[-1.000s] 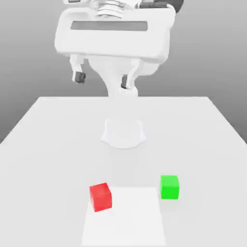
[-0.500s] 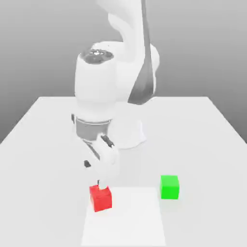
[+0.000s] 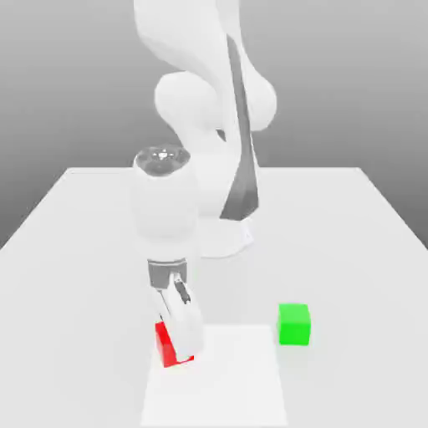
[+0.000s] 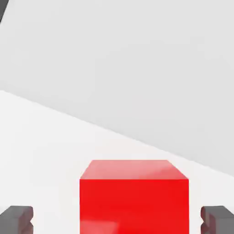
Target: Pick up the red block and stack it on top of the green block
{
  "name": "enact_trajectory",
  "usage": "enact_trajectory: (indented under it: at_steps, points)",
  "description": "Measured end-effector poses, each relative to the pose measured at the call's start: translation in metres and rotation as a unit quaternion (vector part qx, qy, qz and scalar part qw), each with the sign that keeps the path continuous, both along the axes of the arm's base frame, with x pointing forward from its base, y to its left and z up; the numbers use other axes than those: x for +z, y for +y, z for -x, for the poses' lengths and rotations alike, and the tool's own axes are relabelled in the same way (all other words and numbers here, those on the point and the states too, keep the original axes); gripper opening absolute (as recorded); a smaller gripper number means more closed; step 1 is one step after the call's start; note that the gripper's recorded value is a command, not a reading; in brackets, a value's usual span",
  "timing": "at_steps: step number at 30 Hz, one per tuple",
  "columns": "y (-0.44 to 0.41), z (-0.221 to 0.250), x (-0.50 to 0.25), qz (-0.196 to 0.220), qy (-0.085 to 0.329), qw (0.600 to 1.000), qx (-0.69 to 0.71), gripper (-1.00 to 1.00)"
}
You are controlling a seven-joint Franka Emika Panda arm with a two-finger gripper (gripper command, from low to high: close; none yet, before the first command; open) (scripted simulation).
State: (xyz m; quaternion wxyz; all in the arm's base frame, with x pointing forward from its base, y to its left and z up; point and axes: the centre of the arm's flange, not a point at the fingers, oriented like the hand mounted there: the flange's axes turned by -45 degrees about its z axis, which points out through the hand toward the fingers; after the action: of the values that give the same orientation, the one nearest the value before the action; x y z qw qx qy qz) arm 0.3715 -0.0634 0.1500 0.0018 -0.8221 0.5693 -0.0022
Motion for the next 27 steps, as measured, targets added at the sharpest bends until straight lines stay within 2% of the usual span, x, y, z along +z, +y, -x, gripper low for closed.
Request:
enact_trajectory:
  at_steps: [1,8,24,27]
  points:
    - [0.0,0.002,-0.005,0.0,0.001,1.0,0.001,-1.0]
    - [0.0,0.002,-0.006,0.0,0.0,1.0,0.001,-1.0]
    - [0.001,0.002,0.059,0.001,0.001,1.0,-0.002,-1.0]
    - [0.038,0.003,0.066,0.005,0.006,1.0,0.001,-1.0]
